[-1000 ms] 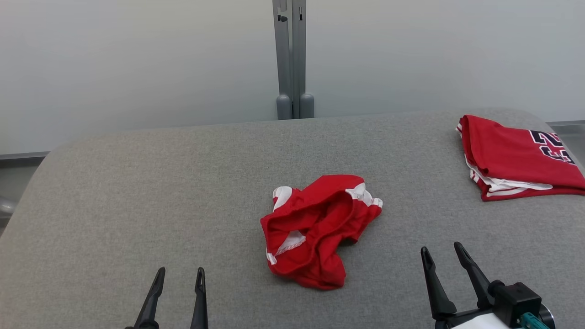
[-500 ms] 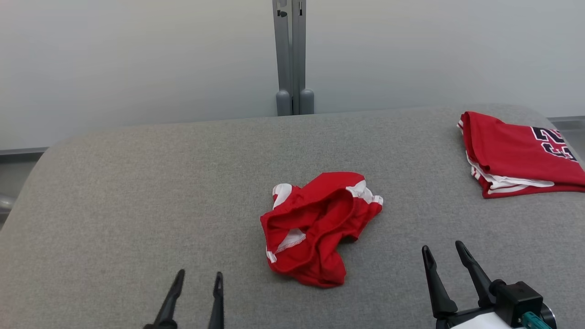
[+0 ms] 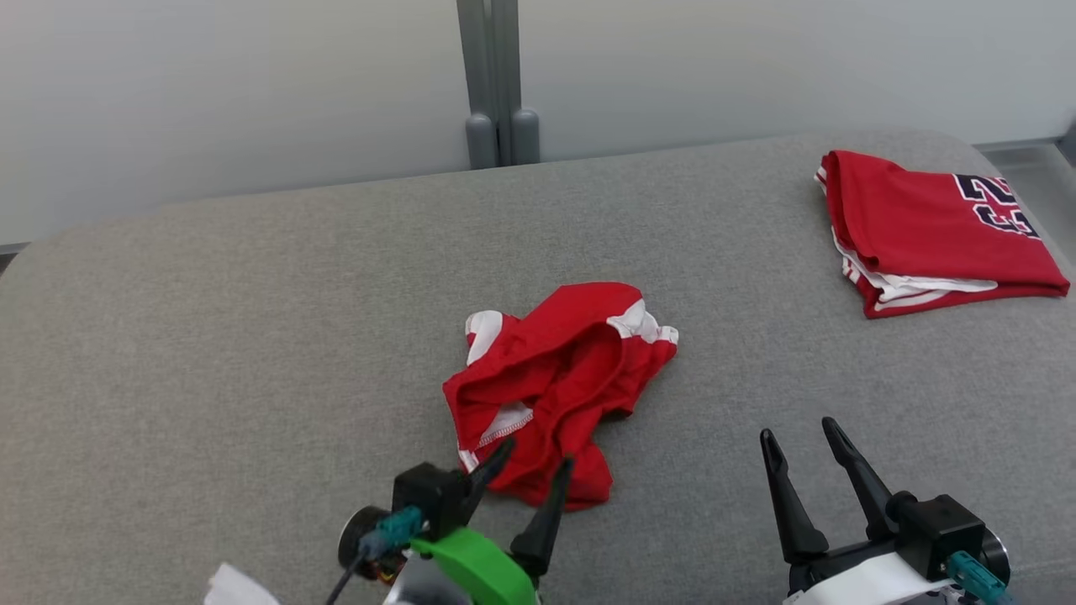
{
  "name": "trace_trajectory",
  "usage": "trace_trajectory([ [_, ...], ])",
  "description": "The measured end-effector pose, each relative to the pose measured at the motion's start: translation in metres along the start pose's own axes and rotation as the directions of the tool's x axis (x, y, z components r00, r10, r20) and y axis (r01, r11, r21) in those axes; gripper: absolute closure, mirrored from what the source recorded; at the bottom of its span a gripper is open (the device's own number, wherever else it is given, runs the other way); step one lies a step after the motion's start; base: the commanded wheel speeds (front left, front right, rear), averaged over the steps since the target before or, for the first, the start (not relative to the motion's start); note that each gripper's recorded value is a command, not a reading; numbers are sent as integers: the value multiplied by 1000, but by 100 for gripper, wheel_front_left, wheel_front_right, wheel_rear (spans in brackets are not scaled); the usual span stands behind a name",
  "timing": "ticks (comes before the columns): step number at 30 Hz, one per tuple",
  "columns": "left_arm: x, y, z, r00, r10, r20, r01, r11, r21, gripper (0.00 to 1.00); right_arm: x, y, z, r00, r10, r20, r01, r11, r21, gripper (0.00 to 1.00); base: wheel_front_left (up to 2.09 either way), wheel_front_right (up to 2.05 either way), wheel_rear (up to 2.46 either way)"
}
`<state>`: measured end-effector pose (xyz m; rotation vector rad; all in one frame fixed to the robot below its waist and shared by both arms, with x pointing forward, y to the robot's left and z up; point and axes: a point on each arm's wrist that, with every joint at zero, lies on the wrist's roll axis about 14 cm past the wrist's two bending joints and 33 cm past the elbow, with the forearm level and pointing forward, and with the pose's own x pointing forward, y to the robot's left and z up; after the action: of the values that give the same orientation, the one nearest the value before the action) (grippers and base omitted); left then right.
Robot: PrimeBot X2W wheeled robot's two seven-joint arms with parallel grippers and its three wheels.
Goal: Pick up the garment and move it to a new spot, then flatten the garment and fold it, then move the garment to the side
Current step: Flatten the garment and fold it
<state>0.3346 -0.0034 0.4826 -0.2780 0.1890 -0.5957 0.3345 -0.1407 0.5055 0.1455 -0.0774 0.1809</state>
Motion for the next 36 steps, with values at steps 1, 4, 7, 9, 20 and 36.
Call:
trace_trajectory([
  [1, 5, -5, 1, 1000, -25, -15, 25, 999, -24, 0, 0, -2, -1, 1000, -5, -4, 5, 1000, -1, 0, 0, 0, 0],
  [4, 24, -16, 6, 995, -86, -43, 79, 988, -129, 0, 5, -10, -2, 1000, -26, -8, 26, 1000, -7, 0, 0, 0, 0],
  [7, 41, -20, 8, 990, -119, -82, 100, 973, -210, 0, 7, -18, -5, 999, -51, -18, 51, 999, -11, 0, 0, 0, 0],
  [9, 53, -23, 10, 985, -139, -102, 111, 963, -244, 0, 7, -24, -8, 997, -68, -29, 68, 998, -14, 0, 0, 0, 0],
  [20, 106, -26, 7, 961, -216, -175, 112, 877, -468, 0, 20, -45, -20, 990, -124, -65, 123, 992, -26, 0, 0, 0, 0],
  [36, 143, -4, -2, 966, -179, -189, 50, 841, -539, 100, 30, -55, -42, 981, -152, -122, 151, 988, -19, 0, 0, 0, 0],
])
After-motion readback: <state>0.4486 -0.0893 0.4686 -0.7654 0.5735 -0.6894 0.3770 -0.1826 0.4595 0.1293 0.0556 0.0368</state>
